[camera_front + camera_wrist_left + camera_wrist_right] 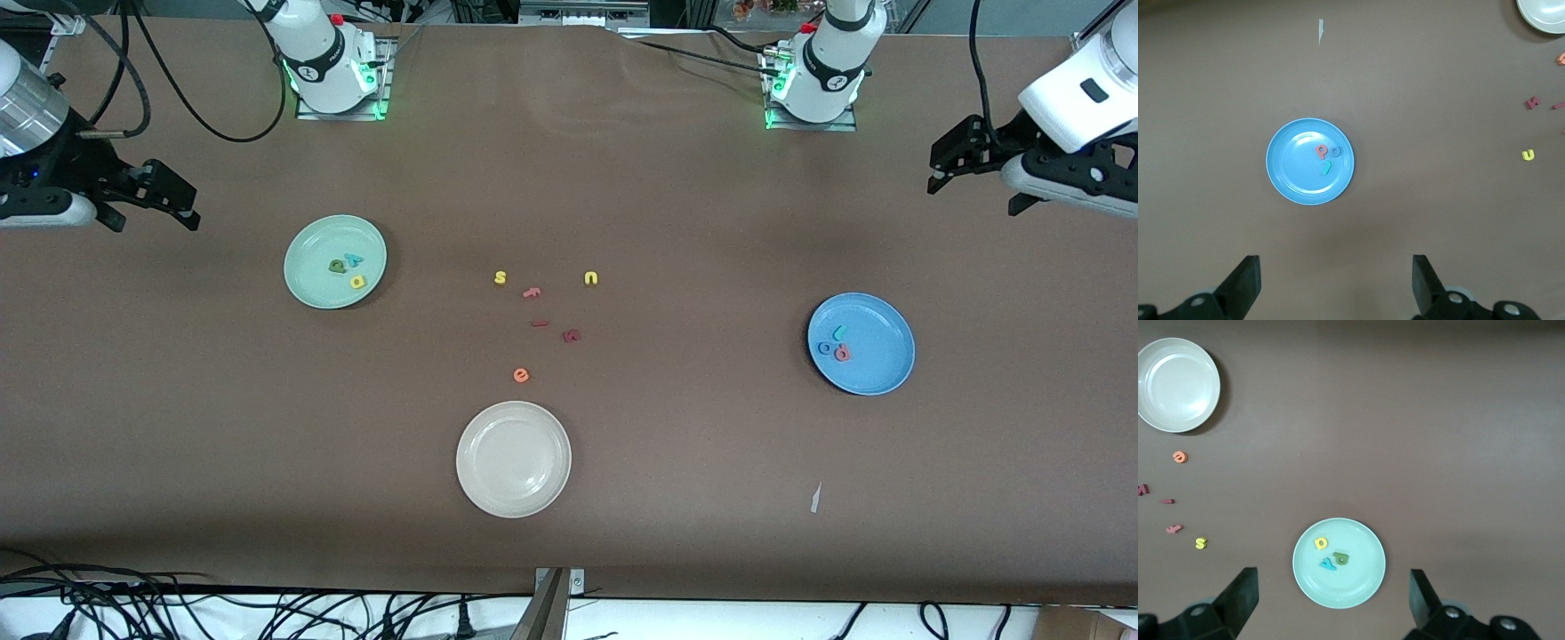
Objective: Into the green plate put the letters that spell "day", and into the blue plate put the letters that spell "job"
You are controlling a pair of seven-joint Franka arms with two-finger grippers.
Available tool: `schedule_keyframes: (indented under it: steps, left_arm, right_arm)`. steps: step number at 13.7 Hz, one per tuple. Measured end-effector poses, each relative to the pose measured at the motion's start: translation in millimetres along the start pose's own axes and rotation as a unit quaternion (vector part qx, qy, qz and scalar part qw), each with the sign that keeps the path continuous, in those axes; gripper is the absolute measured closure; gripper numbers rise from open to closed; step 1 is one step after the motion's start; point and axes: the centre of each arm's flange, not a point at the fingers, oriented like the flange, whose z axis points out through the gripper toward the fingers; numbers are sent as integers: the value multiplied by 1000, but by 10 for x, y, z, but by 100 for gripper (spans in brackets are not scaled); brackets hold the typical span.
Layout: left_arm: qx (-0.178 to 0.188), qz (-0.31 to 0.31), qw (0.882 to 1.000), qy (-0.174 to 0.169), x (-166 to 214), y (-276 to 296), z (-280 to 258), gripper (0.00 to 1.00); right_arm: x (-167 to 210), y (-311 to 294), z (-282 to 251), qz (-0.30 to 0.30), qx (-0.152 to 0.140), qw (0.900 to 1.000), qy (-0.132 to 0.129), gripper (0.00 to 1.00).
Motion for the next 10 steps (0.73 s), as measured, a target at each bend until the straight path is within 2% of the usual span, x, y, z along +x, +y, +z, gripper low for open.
schedule_keyframes:
  steps: [3,10]
  left_arm:
    - [17,7,1000,-8,113,29,62,0]
    - [17,-11,1000,-9,129,32,61,0]
  right_arm:
    - [61,14,73,1,0,1000,-2,0]
    - [66,357,14,30,-1,1000,-4,0]
